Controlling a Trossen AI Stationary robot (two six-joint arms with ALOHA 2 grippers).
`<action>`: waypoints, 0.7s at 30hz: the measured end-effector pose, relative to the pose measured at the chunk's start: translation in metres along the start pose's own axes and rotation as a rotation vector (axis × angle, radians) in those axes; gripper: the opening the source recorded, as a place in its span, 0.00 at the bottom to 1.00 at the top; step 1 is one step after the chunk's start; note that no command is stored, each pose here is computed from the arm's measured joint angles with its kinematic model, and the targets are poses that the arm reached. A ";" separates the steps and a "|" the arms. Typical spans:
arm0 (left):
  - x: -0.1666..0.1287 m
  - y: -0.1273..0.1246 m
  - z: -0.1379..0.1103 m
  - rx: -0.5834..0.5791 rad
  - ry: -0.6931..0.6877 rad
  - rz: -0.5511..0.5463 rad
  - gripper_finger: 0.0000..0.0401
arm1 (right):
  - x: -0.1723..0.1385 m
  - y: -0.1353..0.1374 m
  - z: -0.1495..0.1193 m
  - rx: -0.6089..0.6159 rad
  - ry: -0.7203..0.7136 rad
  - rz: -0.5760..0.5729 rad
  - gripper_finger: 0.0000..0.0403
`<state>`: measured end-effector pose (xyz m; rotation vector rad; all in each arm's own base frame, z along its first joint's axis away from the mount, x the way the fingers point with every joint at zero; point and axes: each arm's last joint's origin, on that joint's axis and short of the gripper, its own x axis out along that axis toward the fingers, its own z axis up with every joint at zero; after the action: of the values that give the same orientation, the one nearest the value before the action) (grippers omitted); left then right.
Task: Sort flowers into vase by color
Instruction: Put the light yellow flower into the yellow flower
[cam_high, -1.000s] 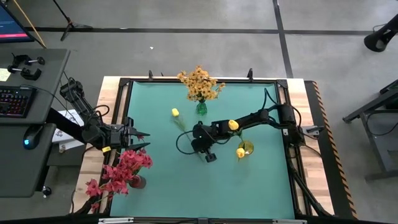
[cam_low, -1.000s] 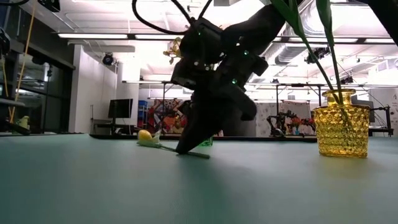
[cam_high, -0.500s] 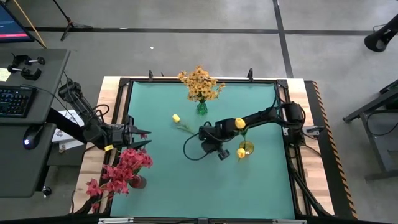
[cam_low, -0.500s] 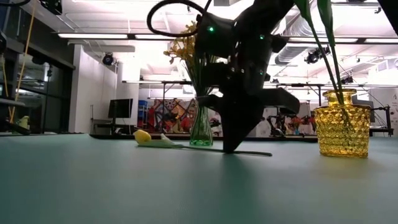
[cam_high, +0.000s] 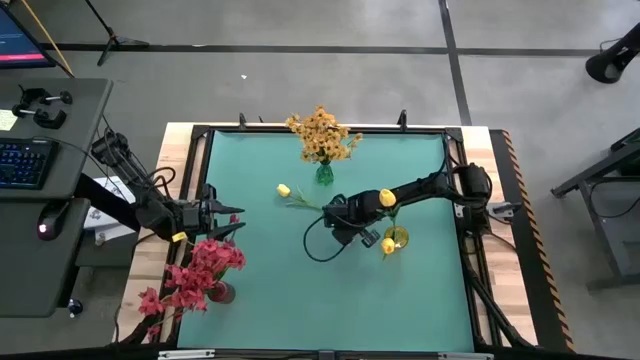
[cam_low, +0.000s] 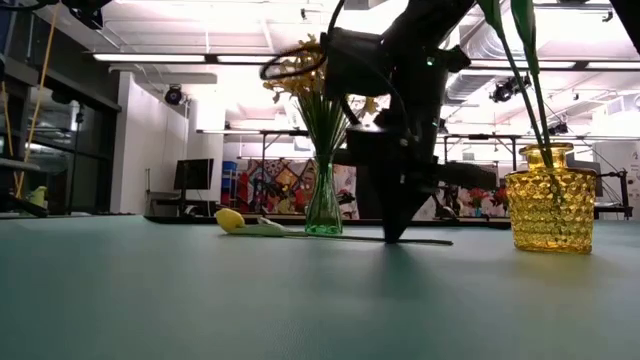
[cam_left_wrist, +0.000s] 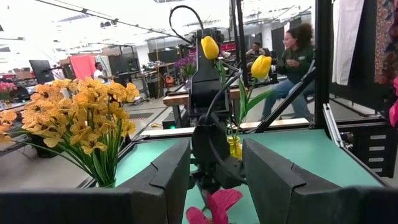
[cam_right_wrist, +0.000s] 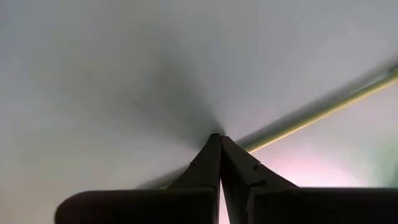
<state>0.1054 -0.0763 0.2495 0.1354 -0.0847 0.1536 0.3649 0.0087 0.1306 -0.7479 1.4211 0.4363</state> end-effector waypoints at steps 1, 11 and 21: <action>0.000 0.000 0.000 0.000 0.000 0.000 0.34 | 0.000 0.002 -0.001 -0.008 0.030 -0.001 0.00; 0.000 0.000 0.000 -0.002 0.000 -0.001 0.34 | -0.003 0.020 -0.018 -0.021 0.311 0.046 0.00; 0.000 0.000 0.000 -0.008 0.000 -0.002 0.34 | -0.002 0.019 -0.020 0.012 0.350 0.006 0.00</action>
<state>0.1054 -0.0764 0.2495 0.1271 -0.0854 0.1517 0.3374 0.0086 0.1290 -0.8383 1.7512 0.3103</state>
